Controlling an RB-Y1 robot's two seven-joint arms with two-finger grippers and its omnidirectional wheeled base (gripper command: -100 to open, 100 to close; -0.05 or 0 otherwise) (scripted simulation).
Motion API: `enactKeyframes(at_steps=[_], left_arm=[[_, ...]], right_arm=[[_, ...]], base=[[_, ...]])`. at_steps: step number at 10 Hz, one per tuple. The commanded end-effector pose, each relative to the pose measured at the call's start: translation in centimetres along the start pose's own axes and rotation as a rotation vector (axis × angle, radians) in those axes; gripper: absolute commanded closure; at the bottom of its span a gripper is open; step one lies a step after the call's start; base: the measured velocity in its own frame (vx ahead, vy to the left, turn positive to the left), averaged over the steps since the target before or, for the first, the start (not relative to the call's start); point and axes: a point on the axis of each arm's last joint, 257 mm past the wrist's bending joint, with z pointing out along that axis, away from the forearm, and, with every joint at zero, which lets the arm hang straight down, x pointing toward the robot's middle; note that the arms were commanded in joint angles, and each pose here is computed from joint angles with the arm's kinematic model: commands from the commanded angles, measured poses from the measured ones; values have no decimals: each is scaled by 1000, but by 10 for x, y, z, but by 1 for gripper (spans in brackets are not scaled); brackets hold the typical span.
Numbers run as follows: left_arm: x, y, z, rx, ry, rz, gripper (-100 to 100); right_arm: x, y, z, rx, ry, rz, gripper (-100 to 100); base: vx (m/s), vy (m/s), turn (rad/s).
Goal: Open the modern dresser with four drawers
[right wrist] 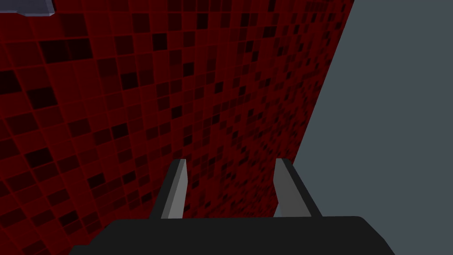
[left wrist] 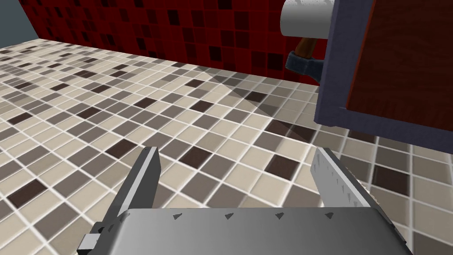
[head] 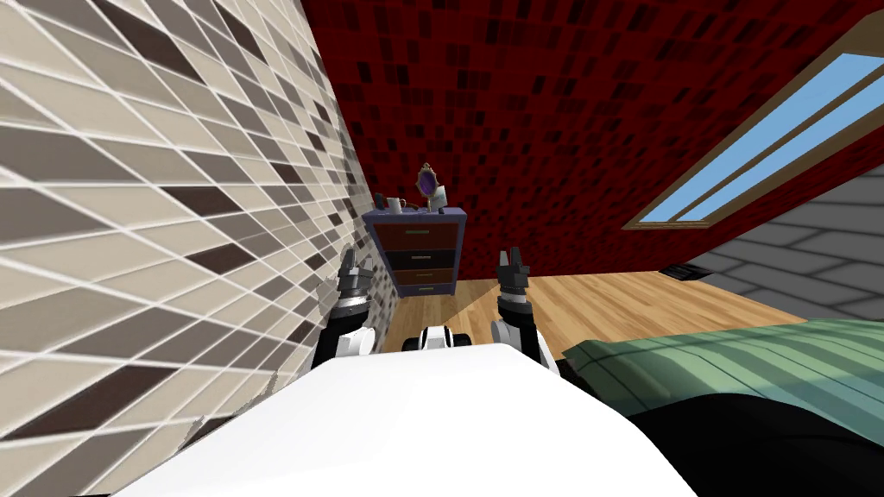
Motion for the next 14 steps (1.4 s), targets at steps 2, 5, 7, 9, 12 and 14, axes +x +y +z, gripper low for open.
enactKeyframes(at_steps=[2,5,7,9,12,14], left_arm=[[4,22,-7,-28,73,43,-100],[4,47,-16,-63,109,66,-100],[3,66,-23,-91,124,77,-100],[1,85,-32,-120,132,85,-100],[-4,116,-48,-168,139,92,-100],[-6,127,-54,-185,140,94,-100]], right_arm=[[0,0,0,0,0,0,0],[0,0,0,0,0,0,0],[0,0,0,0,0,0,0],[0,0,0,0,0,0,0],[0,0,0,0,0,0,0],[0,0,0,0,0,0,0]], base=[[56,1,-15],[73,-3,-18],[84,-4,-20],[89,-6,-23],[109,8,-26],[100,-3,-17]])
